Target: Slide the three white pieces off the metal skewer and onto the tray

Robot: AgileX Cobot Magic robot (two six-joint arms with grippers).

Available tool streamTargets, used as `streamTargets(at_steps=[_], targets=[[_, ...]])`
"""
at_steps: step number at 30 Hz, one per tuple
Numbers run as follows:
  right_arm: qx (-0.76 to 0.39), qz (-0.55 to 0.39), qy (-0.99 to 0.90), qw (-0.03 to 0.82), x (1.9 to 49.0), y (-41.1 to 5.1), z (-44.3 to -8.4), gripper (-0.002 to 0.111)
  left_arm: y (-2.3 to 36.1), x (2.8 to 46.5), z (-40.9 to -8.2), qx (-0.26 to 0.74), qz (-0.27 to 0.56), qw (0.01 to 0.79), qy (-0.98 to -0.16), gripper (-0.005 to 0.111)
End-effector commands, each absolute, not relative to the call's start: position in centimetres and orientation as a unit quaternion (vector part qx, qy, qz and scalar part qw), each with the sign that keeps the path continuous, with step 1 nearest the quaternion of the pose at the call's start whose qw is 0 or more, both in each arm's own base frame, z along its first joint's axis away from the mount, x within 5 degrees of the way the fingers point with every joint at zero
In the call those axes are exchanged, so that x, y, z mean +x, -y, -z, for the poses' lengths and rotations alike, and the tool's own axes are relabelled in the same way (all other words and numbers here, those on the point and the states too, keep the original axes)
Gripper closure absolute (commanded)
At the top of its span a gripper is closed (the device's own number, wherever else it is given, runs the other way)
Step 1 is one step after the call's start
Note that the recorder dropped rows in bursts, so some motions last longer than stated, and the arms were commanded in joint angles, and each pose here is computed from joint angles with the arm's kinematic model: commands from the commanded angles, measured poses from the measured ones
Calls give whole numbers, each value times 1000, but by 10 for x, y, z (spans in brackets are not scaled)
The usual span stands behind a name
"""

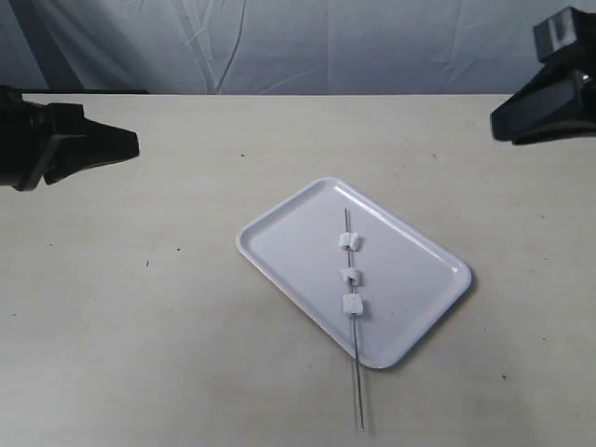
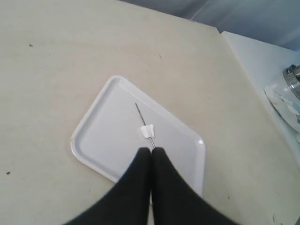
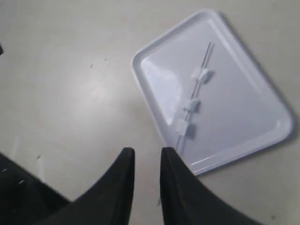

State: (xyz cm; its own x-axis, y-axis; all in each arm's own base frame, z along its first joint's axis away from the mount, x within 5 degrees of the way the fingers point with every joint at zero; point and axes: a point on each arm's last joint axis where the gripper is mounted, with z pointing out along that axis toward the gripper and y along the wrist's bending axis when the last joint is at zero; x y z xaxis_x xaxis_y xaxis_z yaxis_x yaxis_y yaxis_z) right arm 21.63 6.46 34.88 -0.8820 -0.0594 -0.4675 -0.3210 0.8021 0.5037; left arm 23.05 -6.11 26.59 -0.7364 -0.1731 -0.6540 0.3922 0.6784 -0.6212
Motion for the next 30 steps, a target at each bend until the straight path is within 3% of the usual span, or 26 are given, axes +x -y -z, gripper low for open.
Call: streamTargets(at_steps=[1,7,14,21,27,30], targets=[[-100,-346,-918,163,232,-74,-334,88,63,234,-263,65,405,345,-844,107],[-90,-345,-922,149,242,-74,-324,68,64,234,-264,63,416,343,-840,107],[-94,-331,-932,115,241,-92,-289,69,81,237,-243,86,437,282,-850,104],[-137,-299,-942,69,236,-120,-252,69,94,248,-210,79,457,203,-862,70],[-137,-288,-946,57,237,-137,-239,69,98,249,-201,70,457,182,-868,78],[-141,-283,-948,38,233,-145,-227,69,106,249,-201,82,454,179,-869,76]])
